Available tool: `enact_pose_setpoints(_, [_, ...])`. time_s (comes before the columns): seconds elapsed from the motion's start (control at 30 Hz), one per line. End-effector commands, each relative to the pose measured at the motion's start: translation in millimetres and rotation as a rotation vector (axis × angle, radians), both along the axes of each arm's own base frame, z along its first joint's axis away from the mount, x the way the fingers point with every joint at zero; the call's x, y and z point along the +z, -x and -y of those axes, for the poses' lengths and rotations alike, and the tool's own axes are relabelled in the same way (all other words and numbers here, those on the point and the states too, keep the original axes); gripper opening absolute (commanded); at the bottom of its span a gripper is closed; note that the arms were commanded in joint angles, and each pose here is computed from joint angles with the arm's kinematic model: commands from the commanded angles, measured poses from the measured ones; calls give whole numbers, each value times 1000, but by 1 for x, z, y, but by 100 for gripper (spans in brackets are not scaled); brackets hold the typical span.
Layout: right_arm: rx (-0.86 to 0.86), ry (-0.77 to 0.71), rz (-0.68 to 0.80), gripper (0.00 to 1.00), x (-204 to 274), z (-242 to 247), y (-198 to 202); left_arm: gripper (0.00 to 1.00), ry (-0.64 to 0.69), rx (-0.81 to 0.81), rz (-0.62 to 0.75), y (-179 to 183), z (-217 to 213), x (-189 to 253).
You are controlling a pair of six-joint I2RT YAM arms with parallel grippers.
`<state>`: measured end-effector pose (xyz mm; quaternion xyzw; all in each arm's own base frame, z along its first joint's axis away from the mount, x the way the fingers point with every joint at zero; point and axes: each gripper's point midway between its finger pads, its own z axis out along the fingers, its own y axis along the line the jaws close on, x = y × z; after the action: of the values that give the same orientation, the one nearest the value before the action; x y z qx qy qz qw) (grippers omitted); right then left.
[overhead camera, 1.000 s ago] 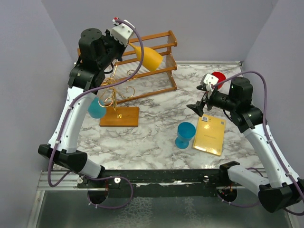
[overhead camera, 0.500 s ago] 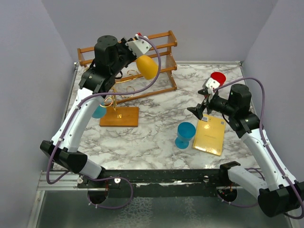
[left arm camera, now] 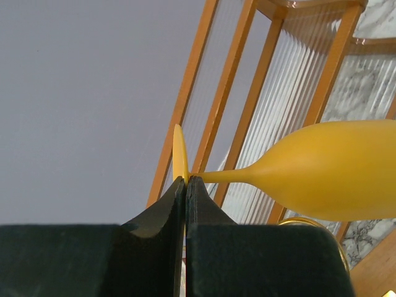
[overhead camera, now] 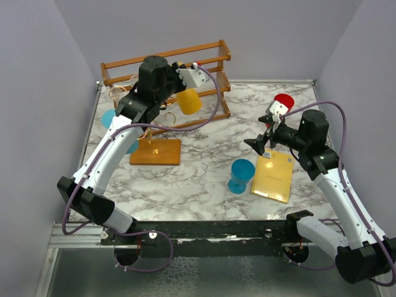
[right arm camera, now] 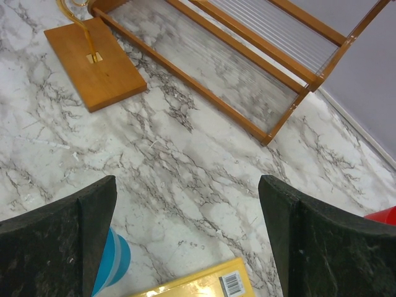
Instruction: Place the wine glass upside down on the wine glass rack
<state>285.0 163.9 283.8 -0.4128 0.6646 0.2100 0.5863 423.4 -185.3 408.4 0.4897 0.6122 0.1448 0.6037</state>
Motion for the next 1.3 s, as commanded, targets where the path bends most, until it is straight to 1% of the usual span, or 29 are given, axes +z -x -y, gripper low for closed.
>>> enact_pose_setpoints(0.0, [18, -18, 29, 97, 6, -2, 2, 0, -65, 5, 45, 6, -7, 4])
enact_pose_setpoints(0.23, [15, -15, 29, 97, 4, -1, 1, 0, -119, 18, 18, 12, -15, -10])
enact_pose_setpoints(0.43, [15, -14, 27, 97, 3, 0, 1, 0, -128, 31, 24, 20, -23, -9])
enact_pose_setpoints(0.73, [12, -13, 26, 97, 2, 1, 0, 0, -187, 45, 11, 32, -36, -12])
enact_pose_setpoints(1.03, [11, -14, 23, 97, 2, 1, 0, 0, -236, 12, -22, 46, -41, -16])
enact_pose_setpoints(1.27, [8, -15, 23, 97, 1, 2, -1, 0, -244, -30, -46, 58, -40, -18])
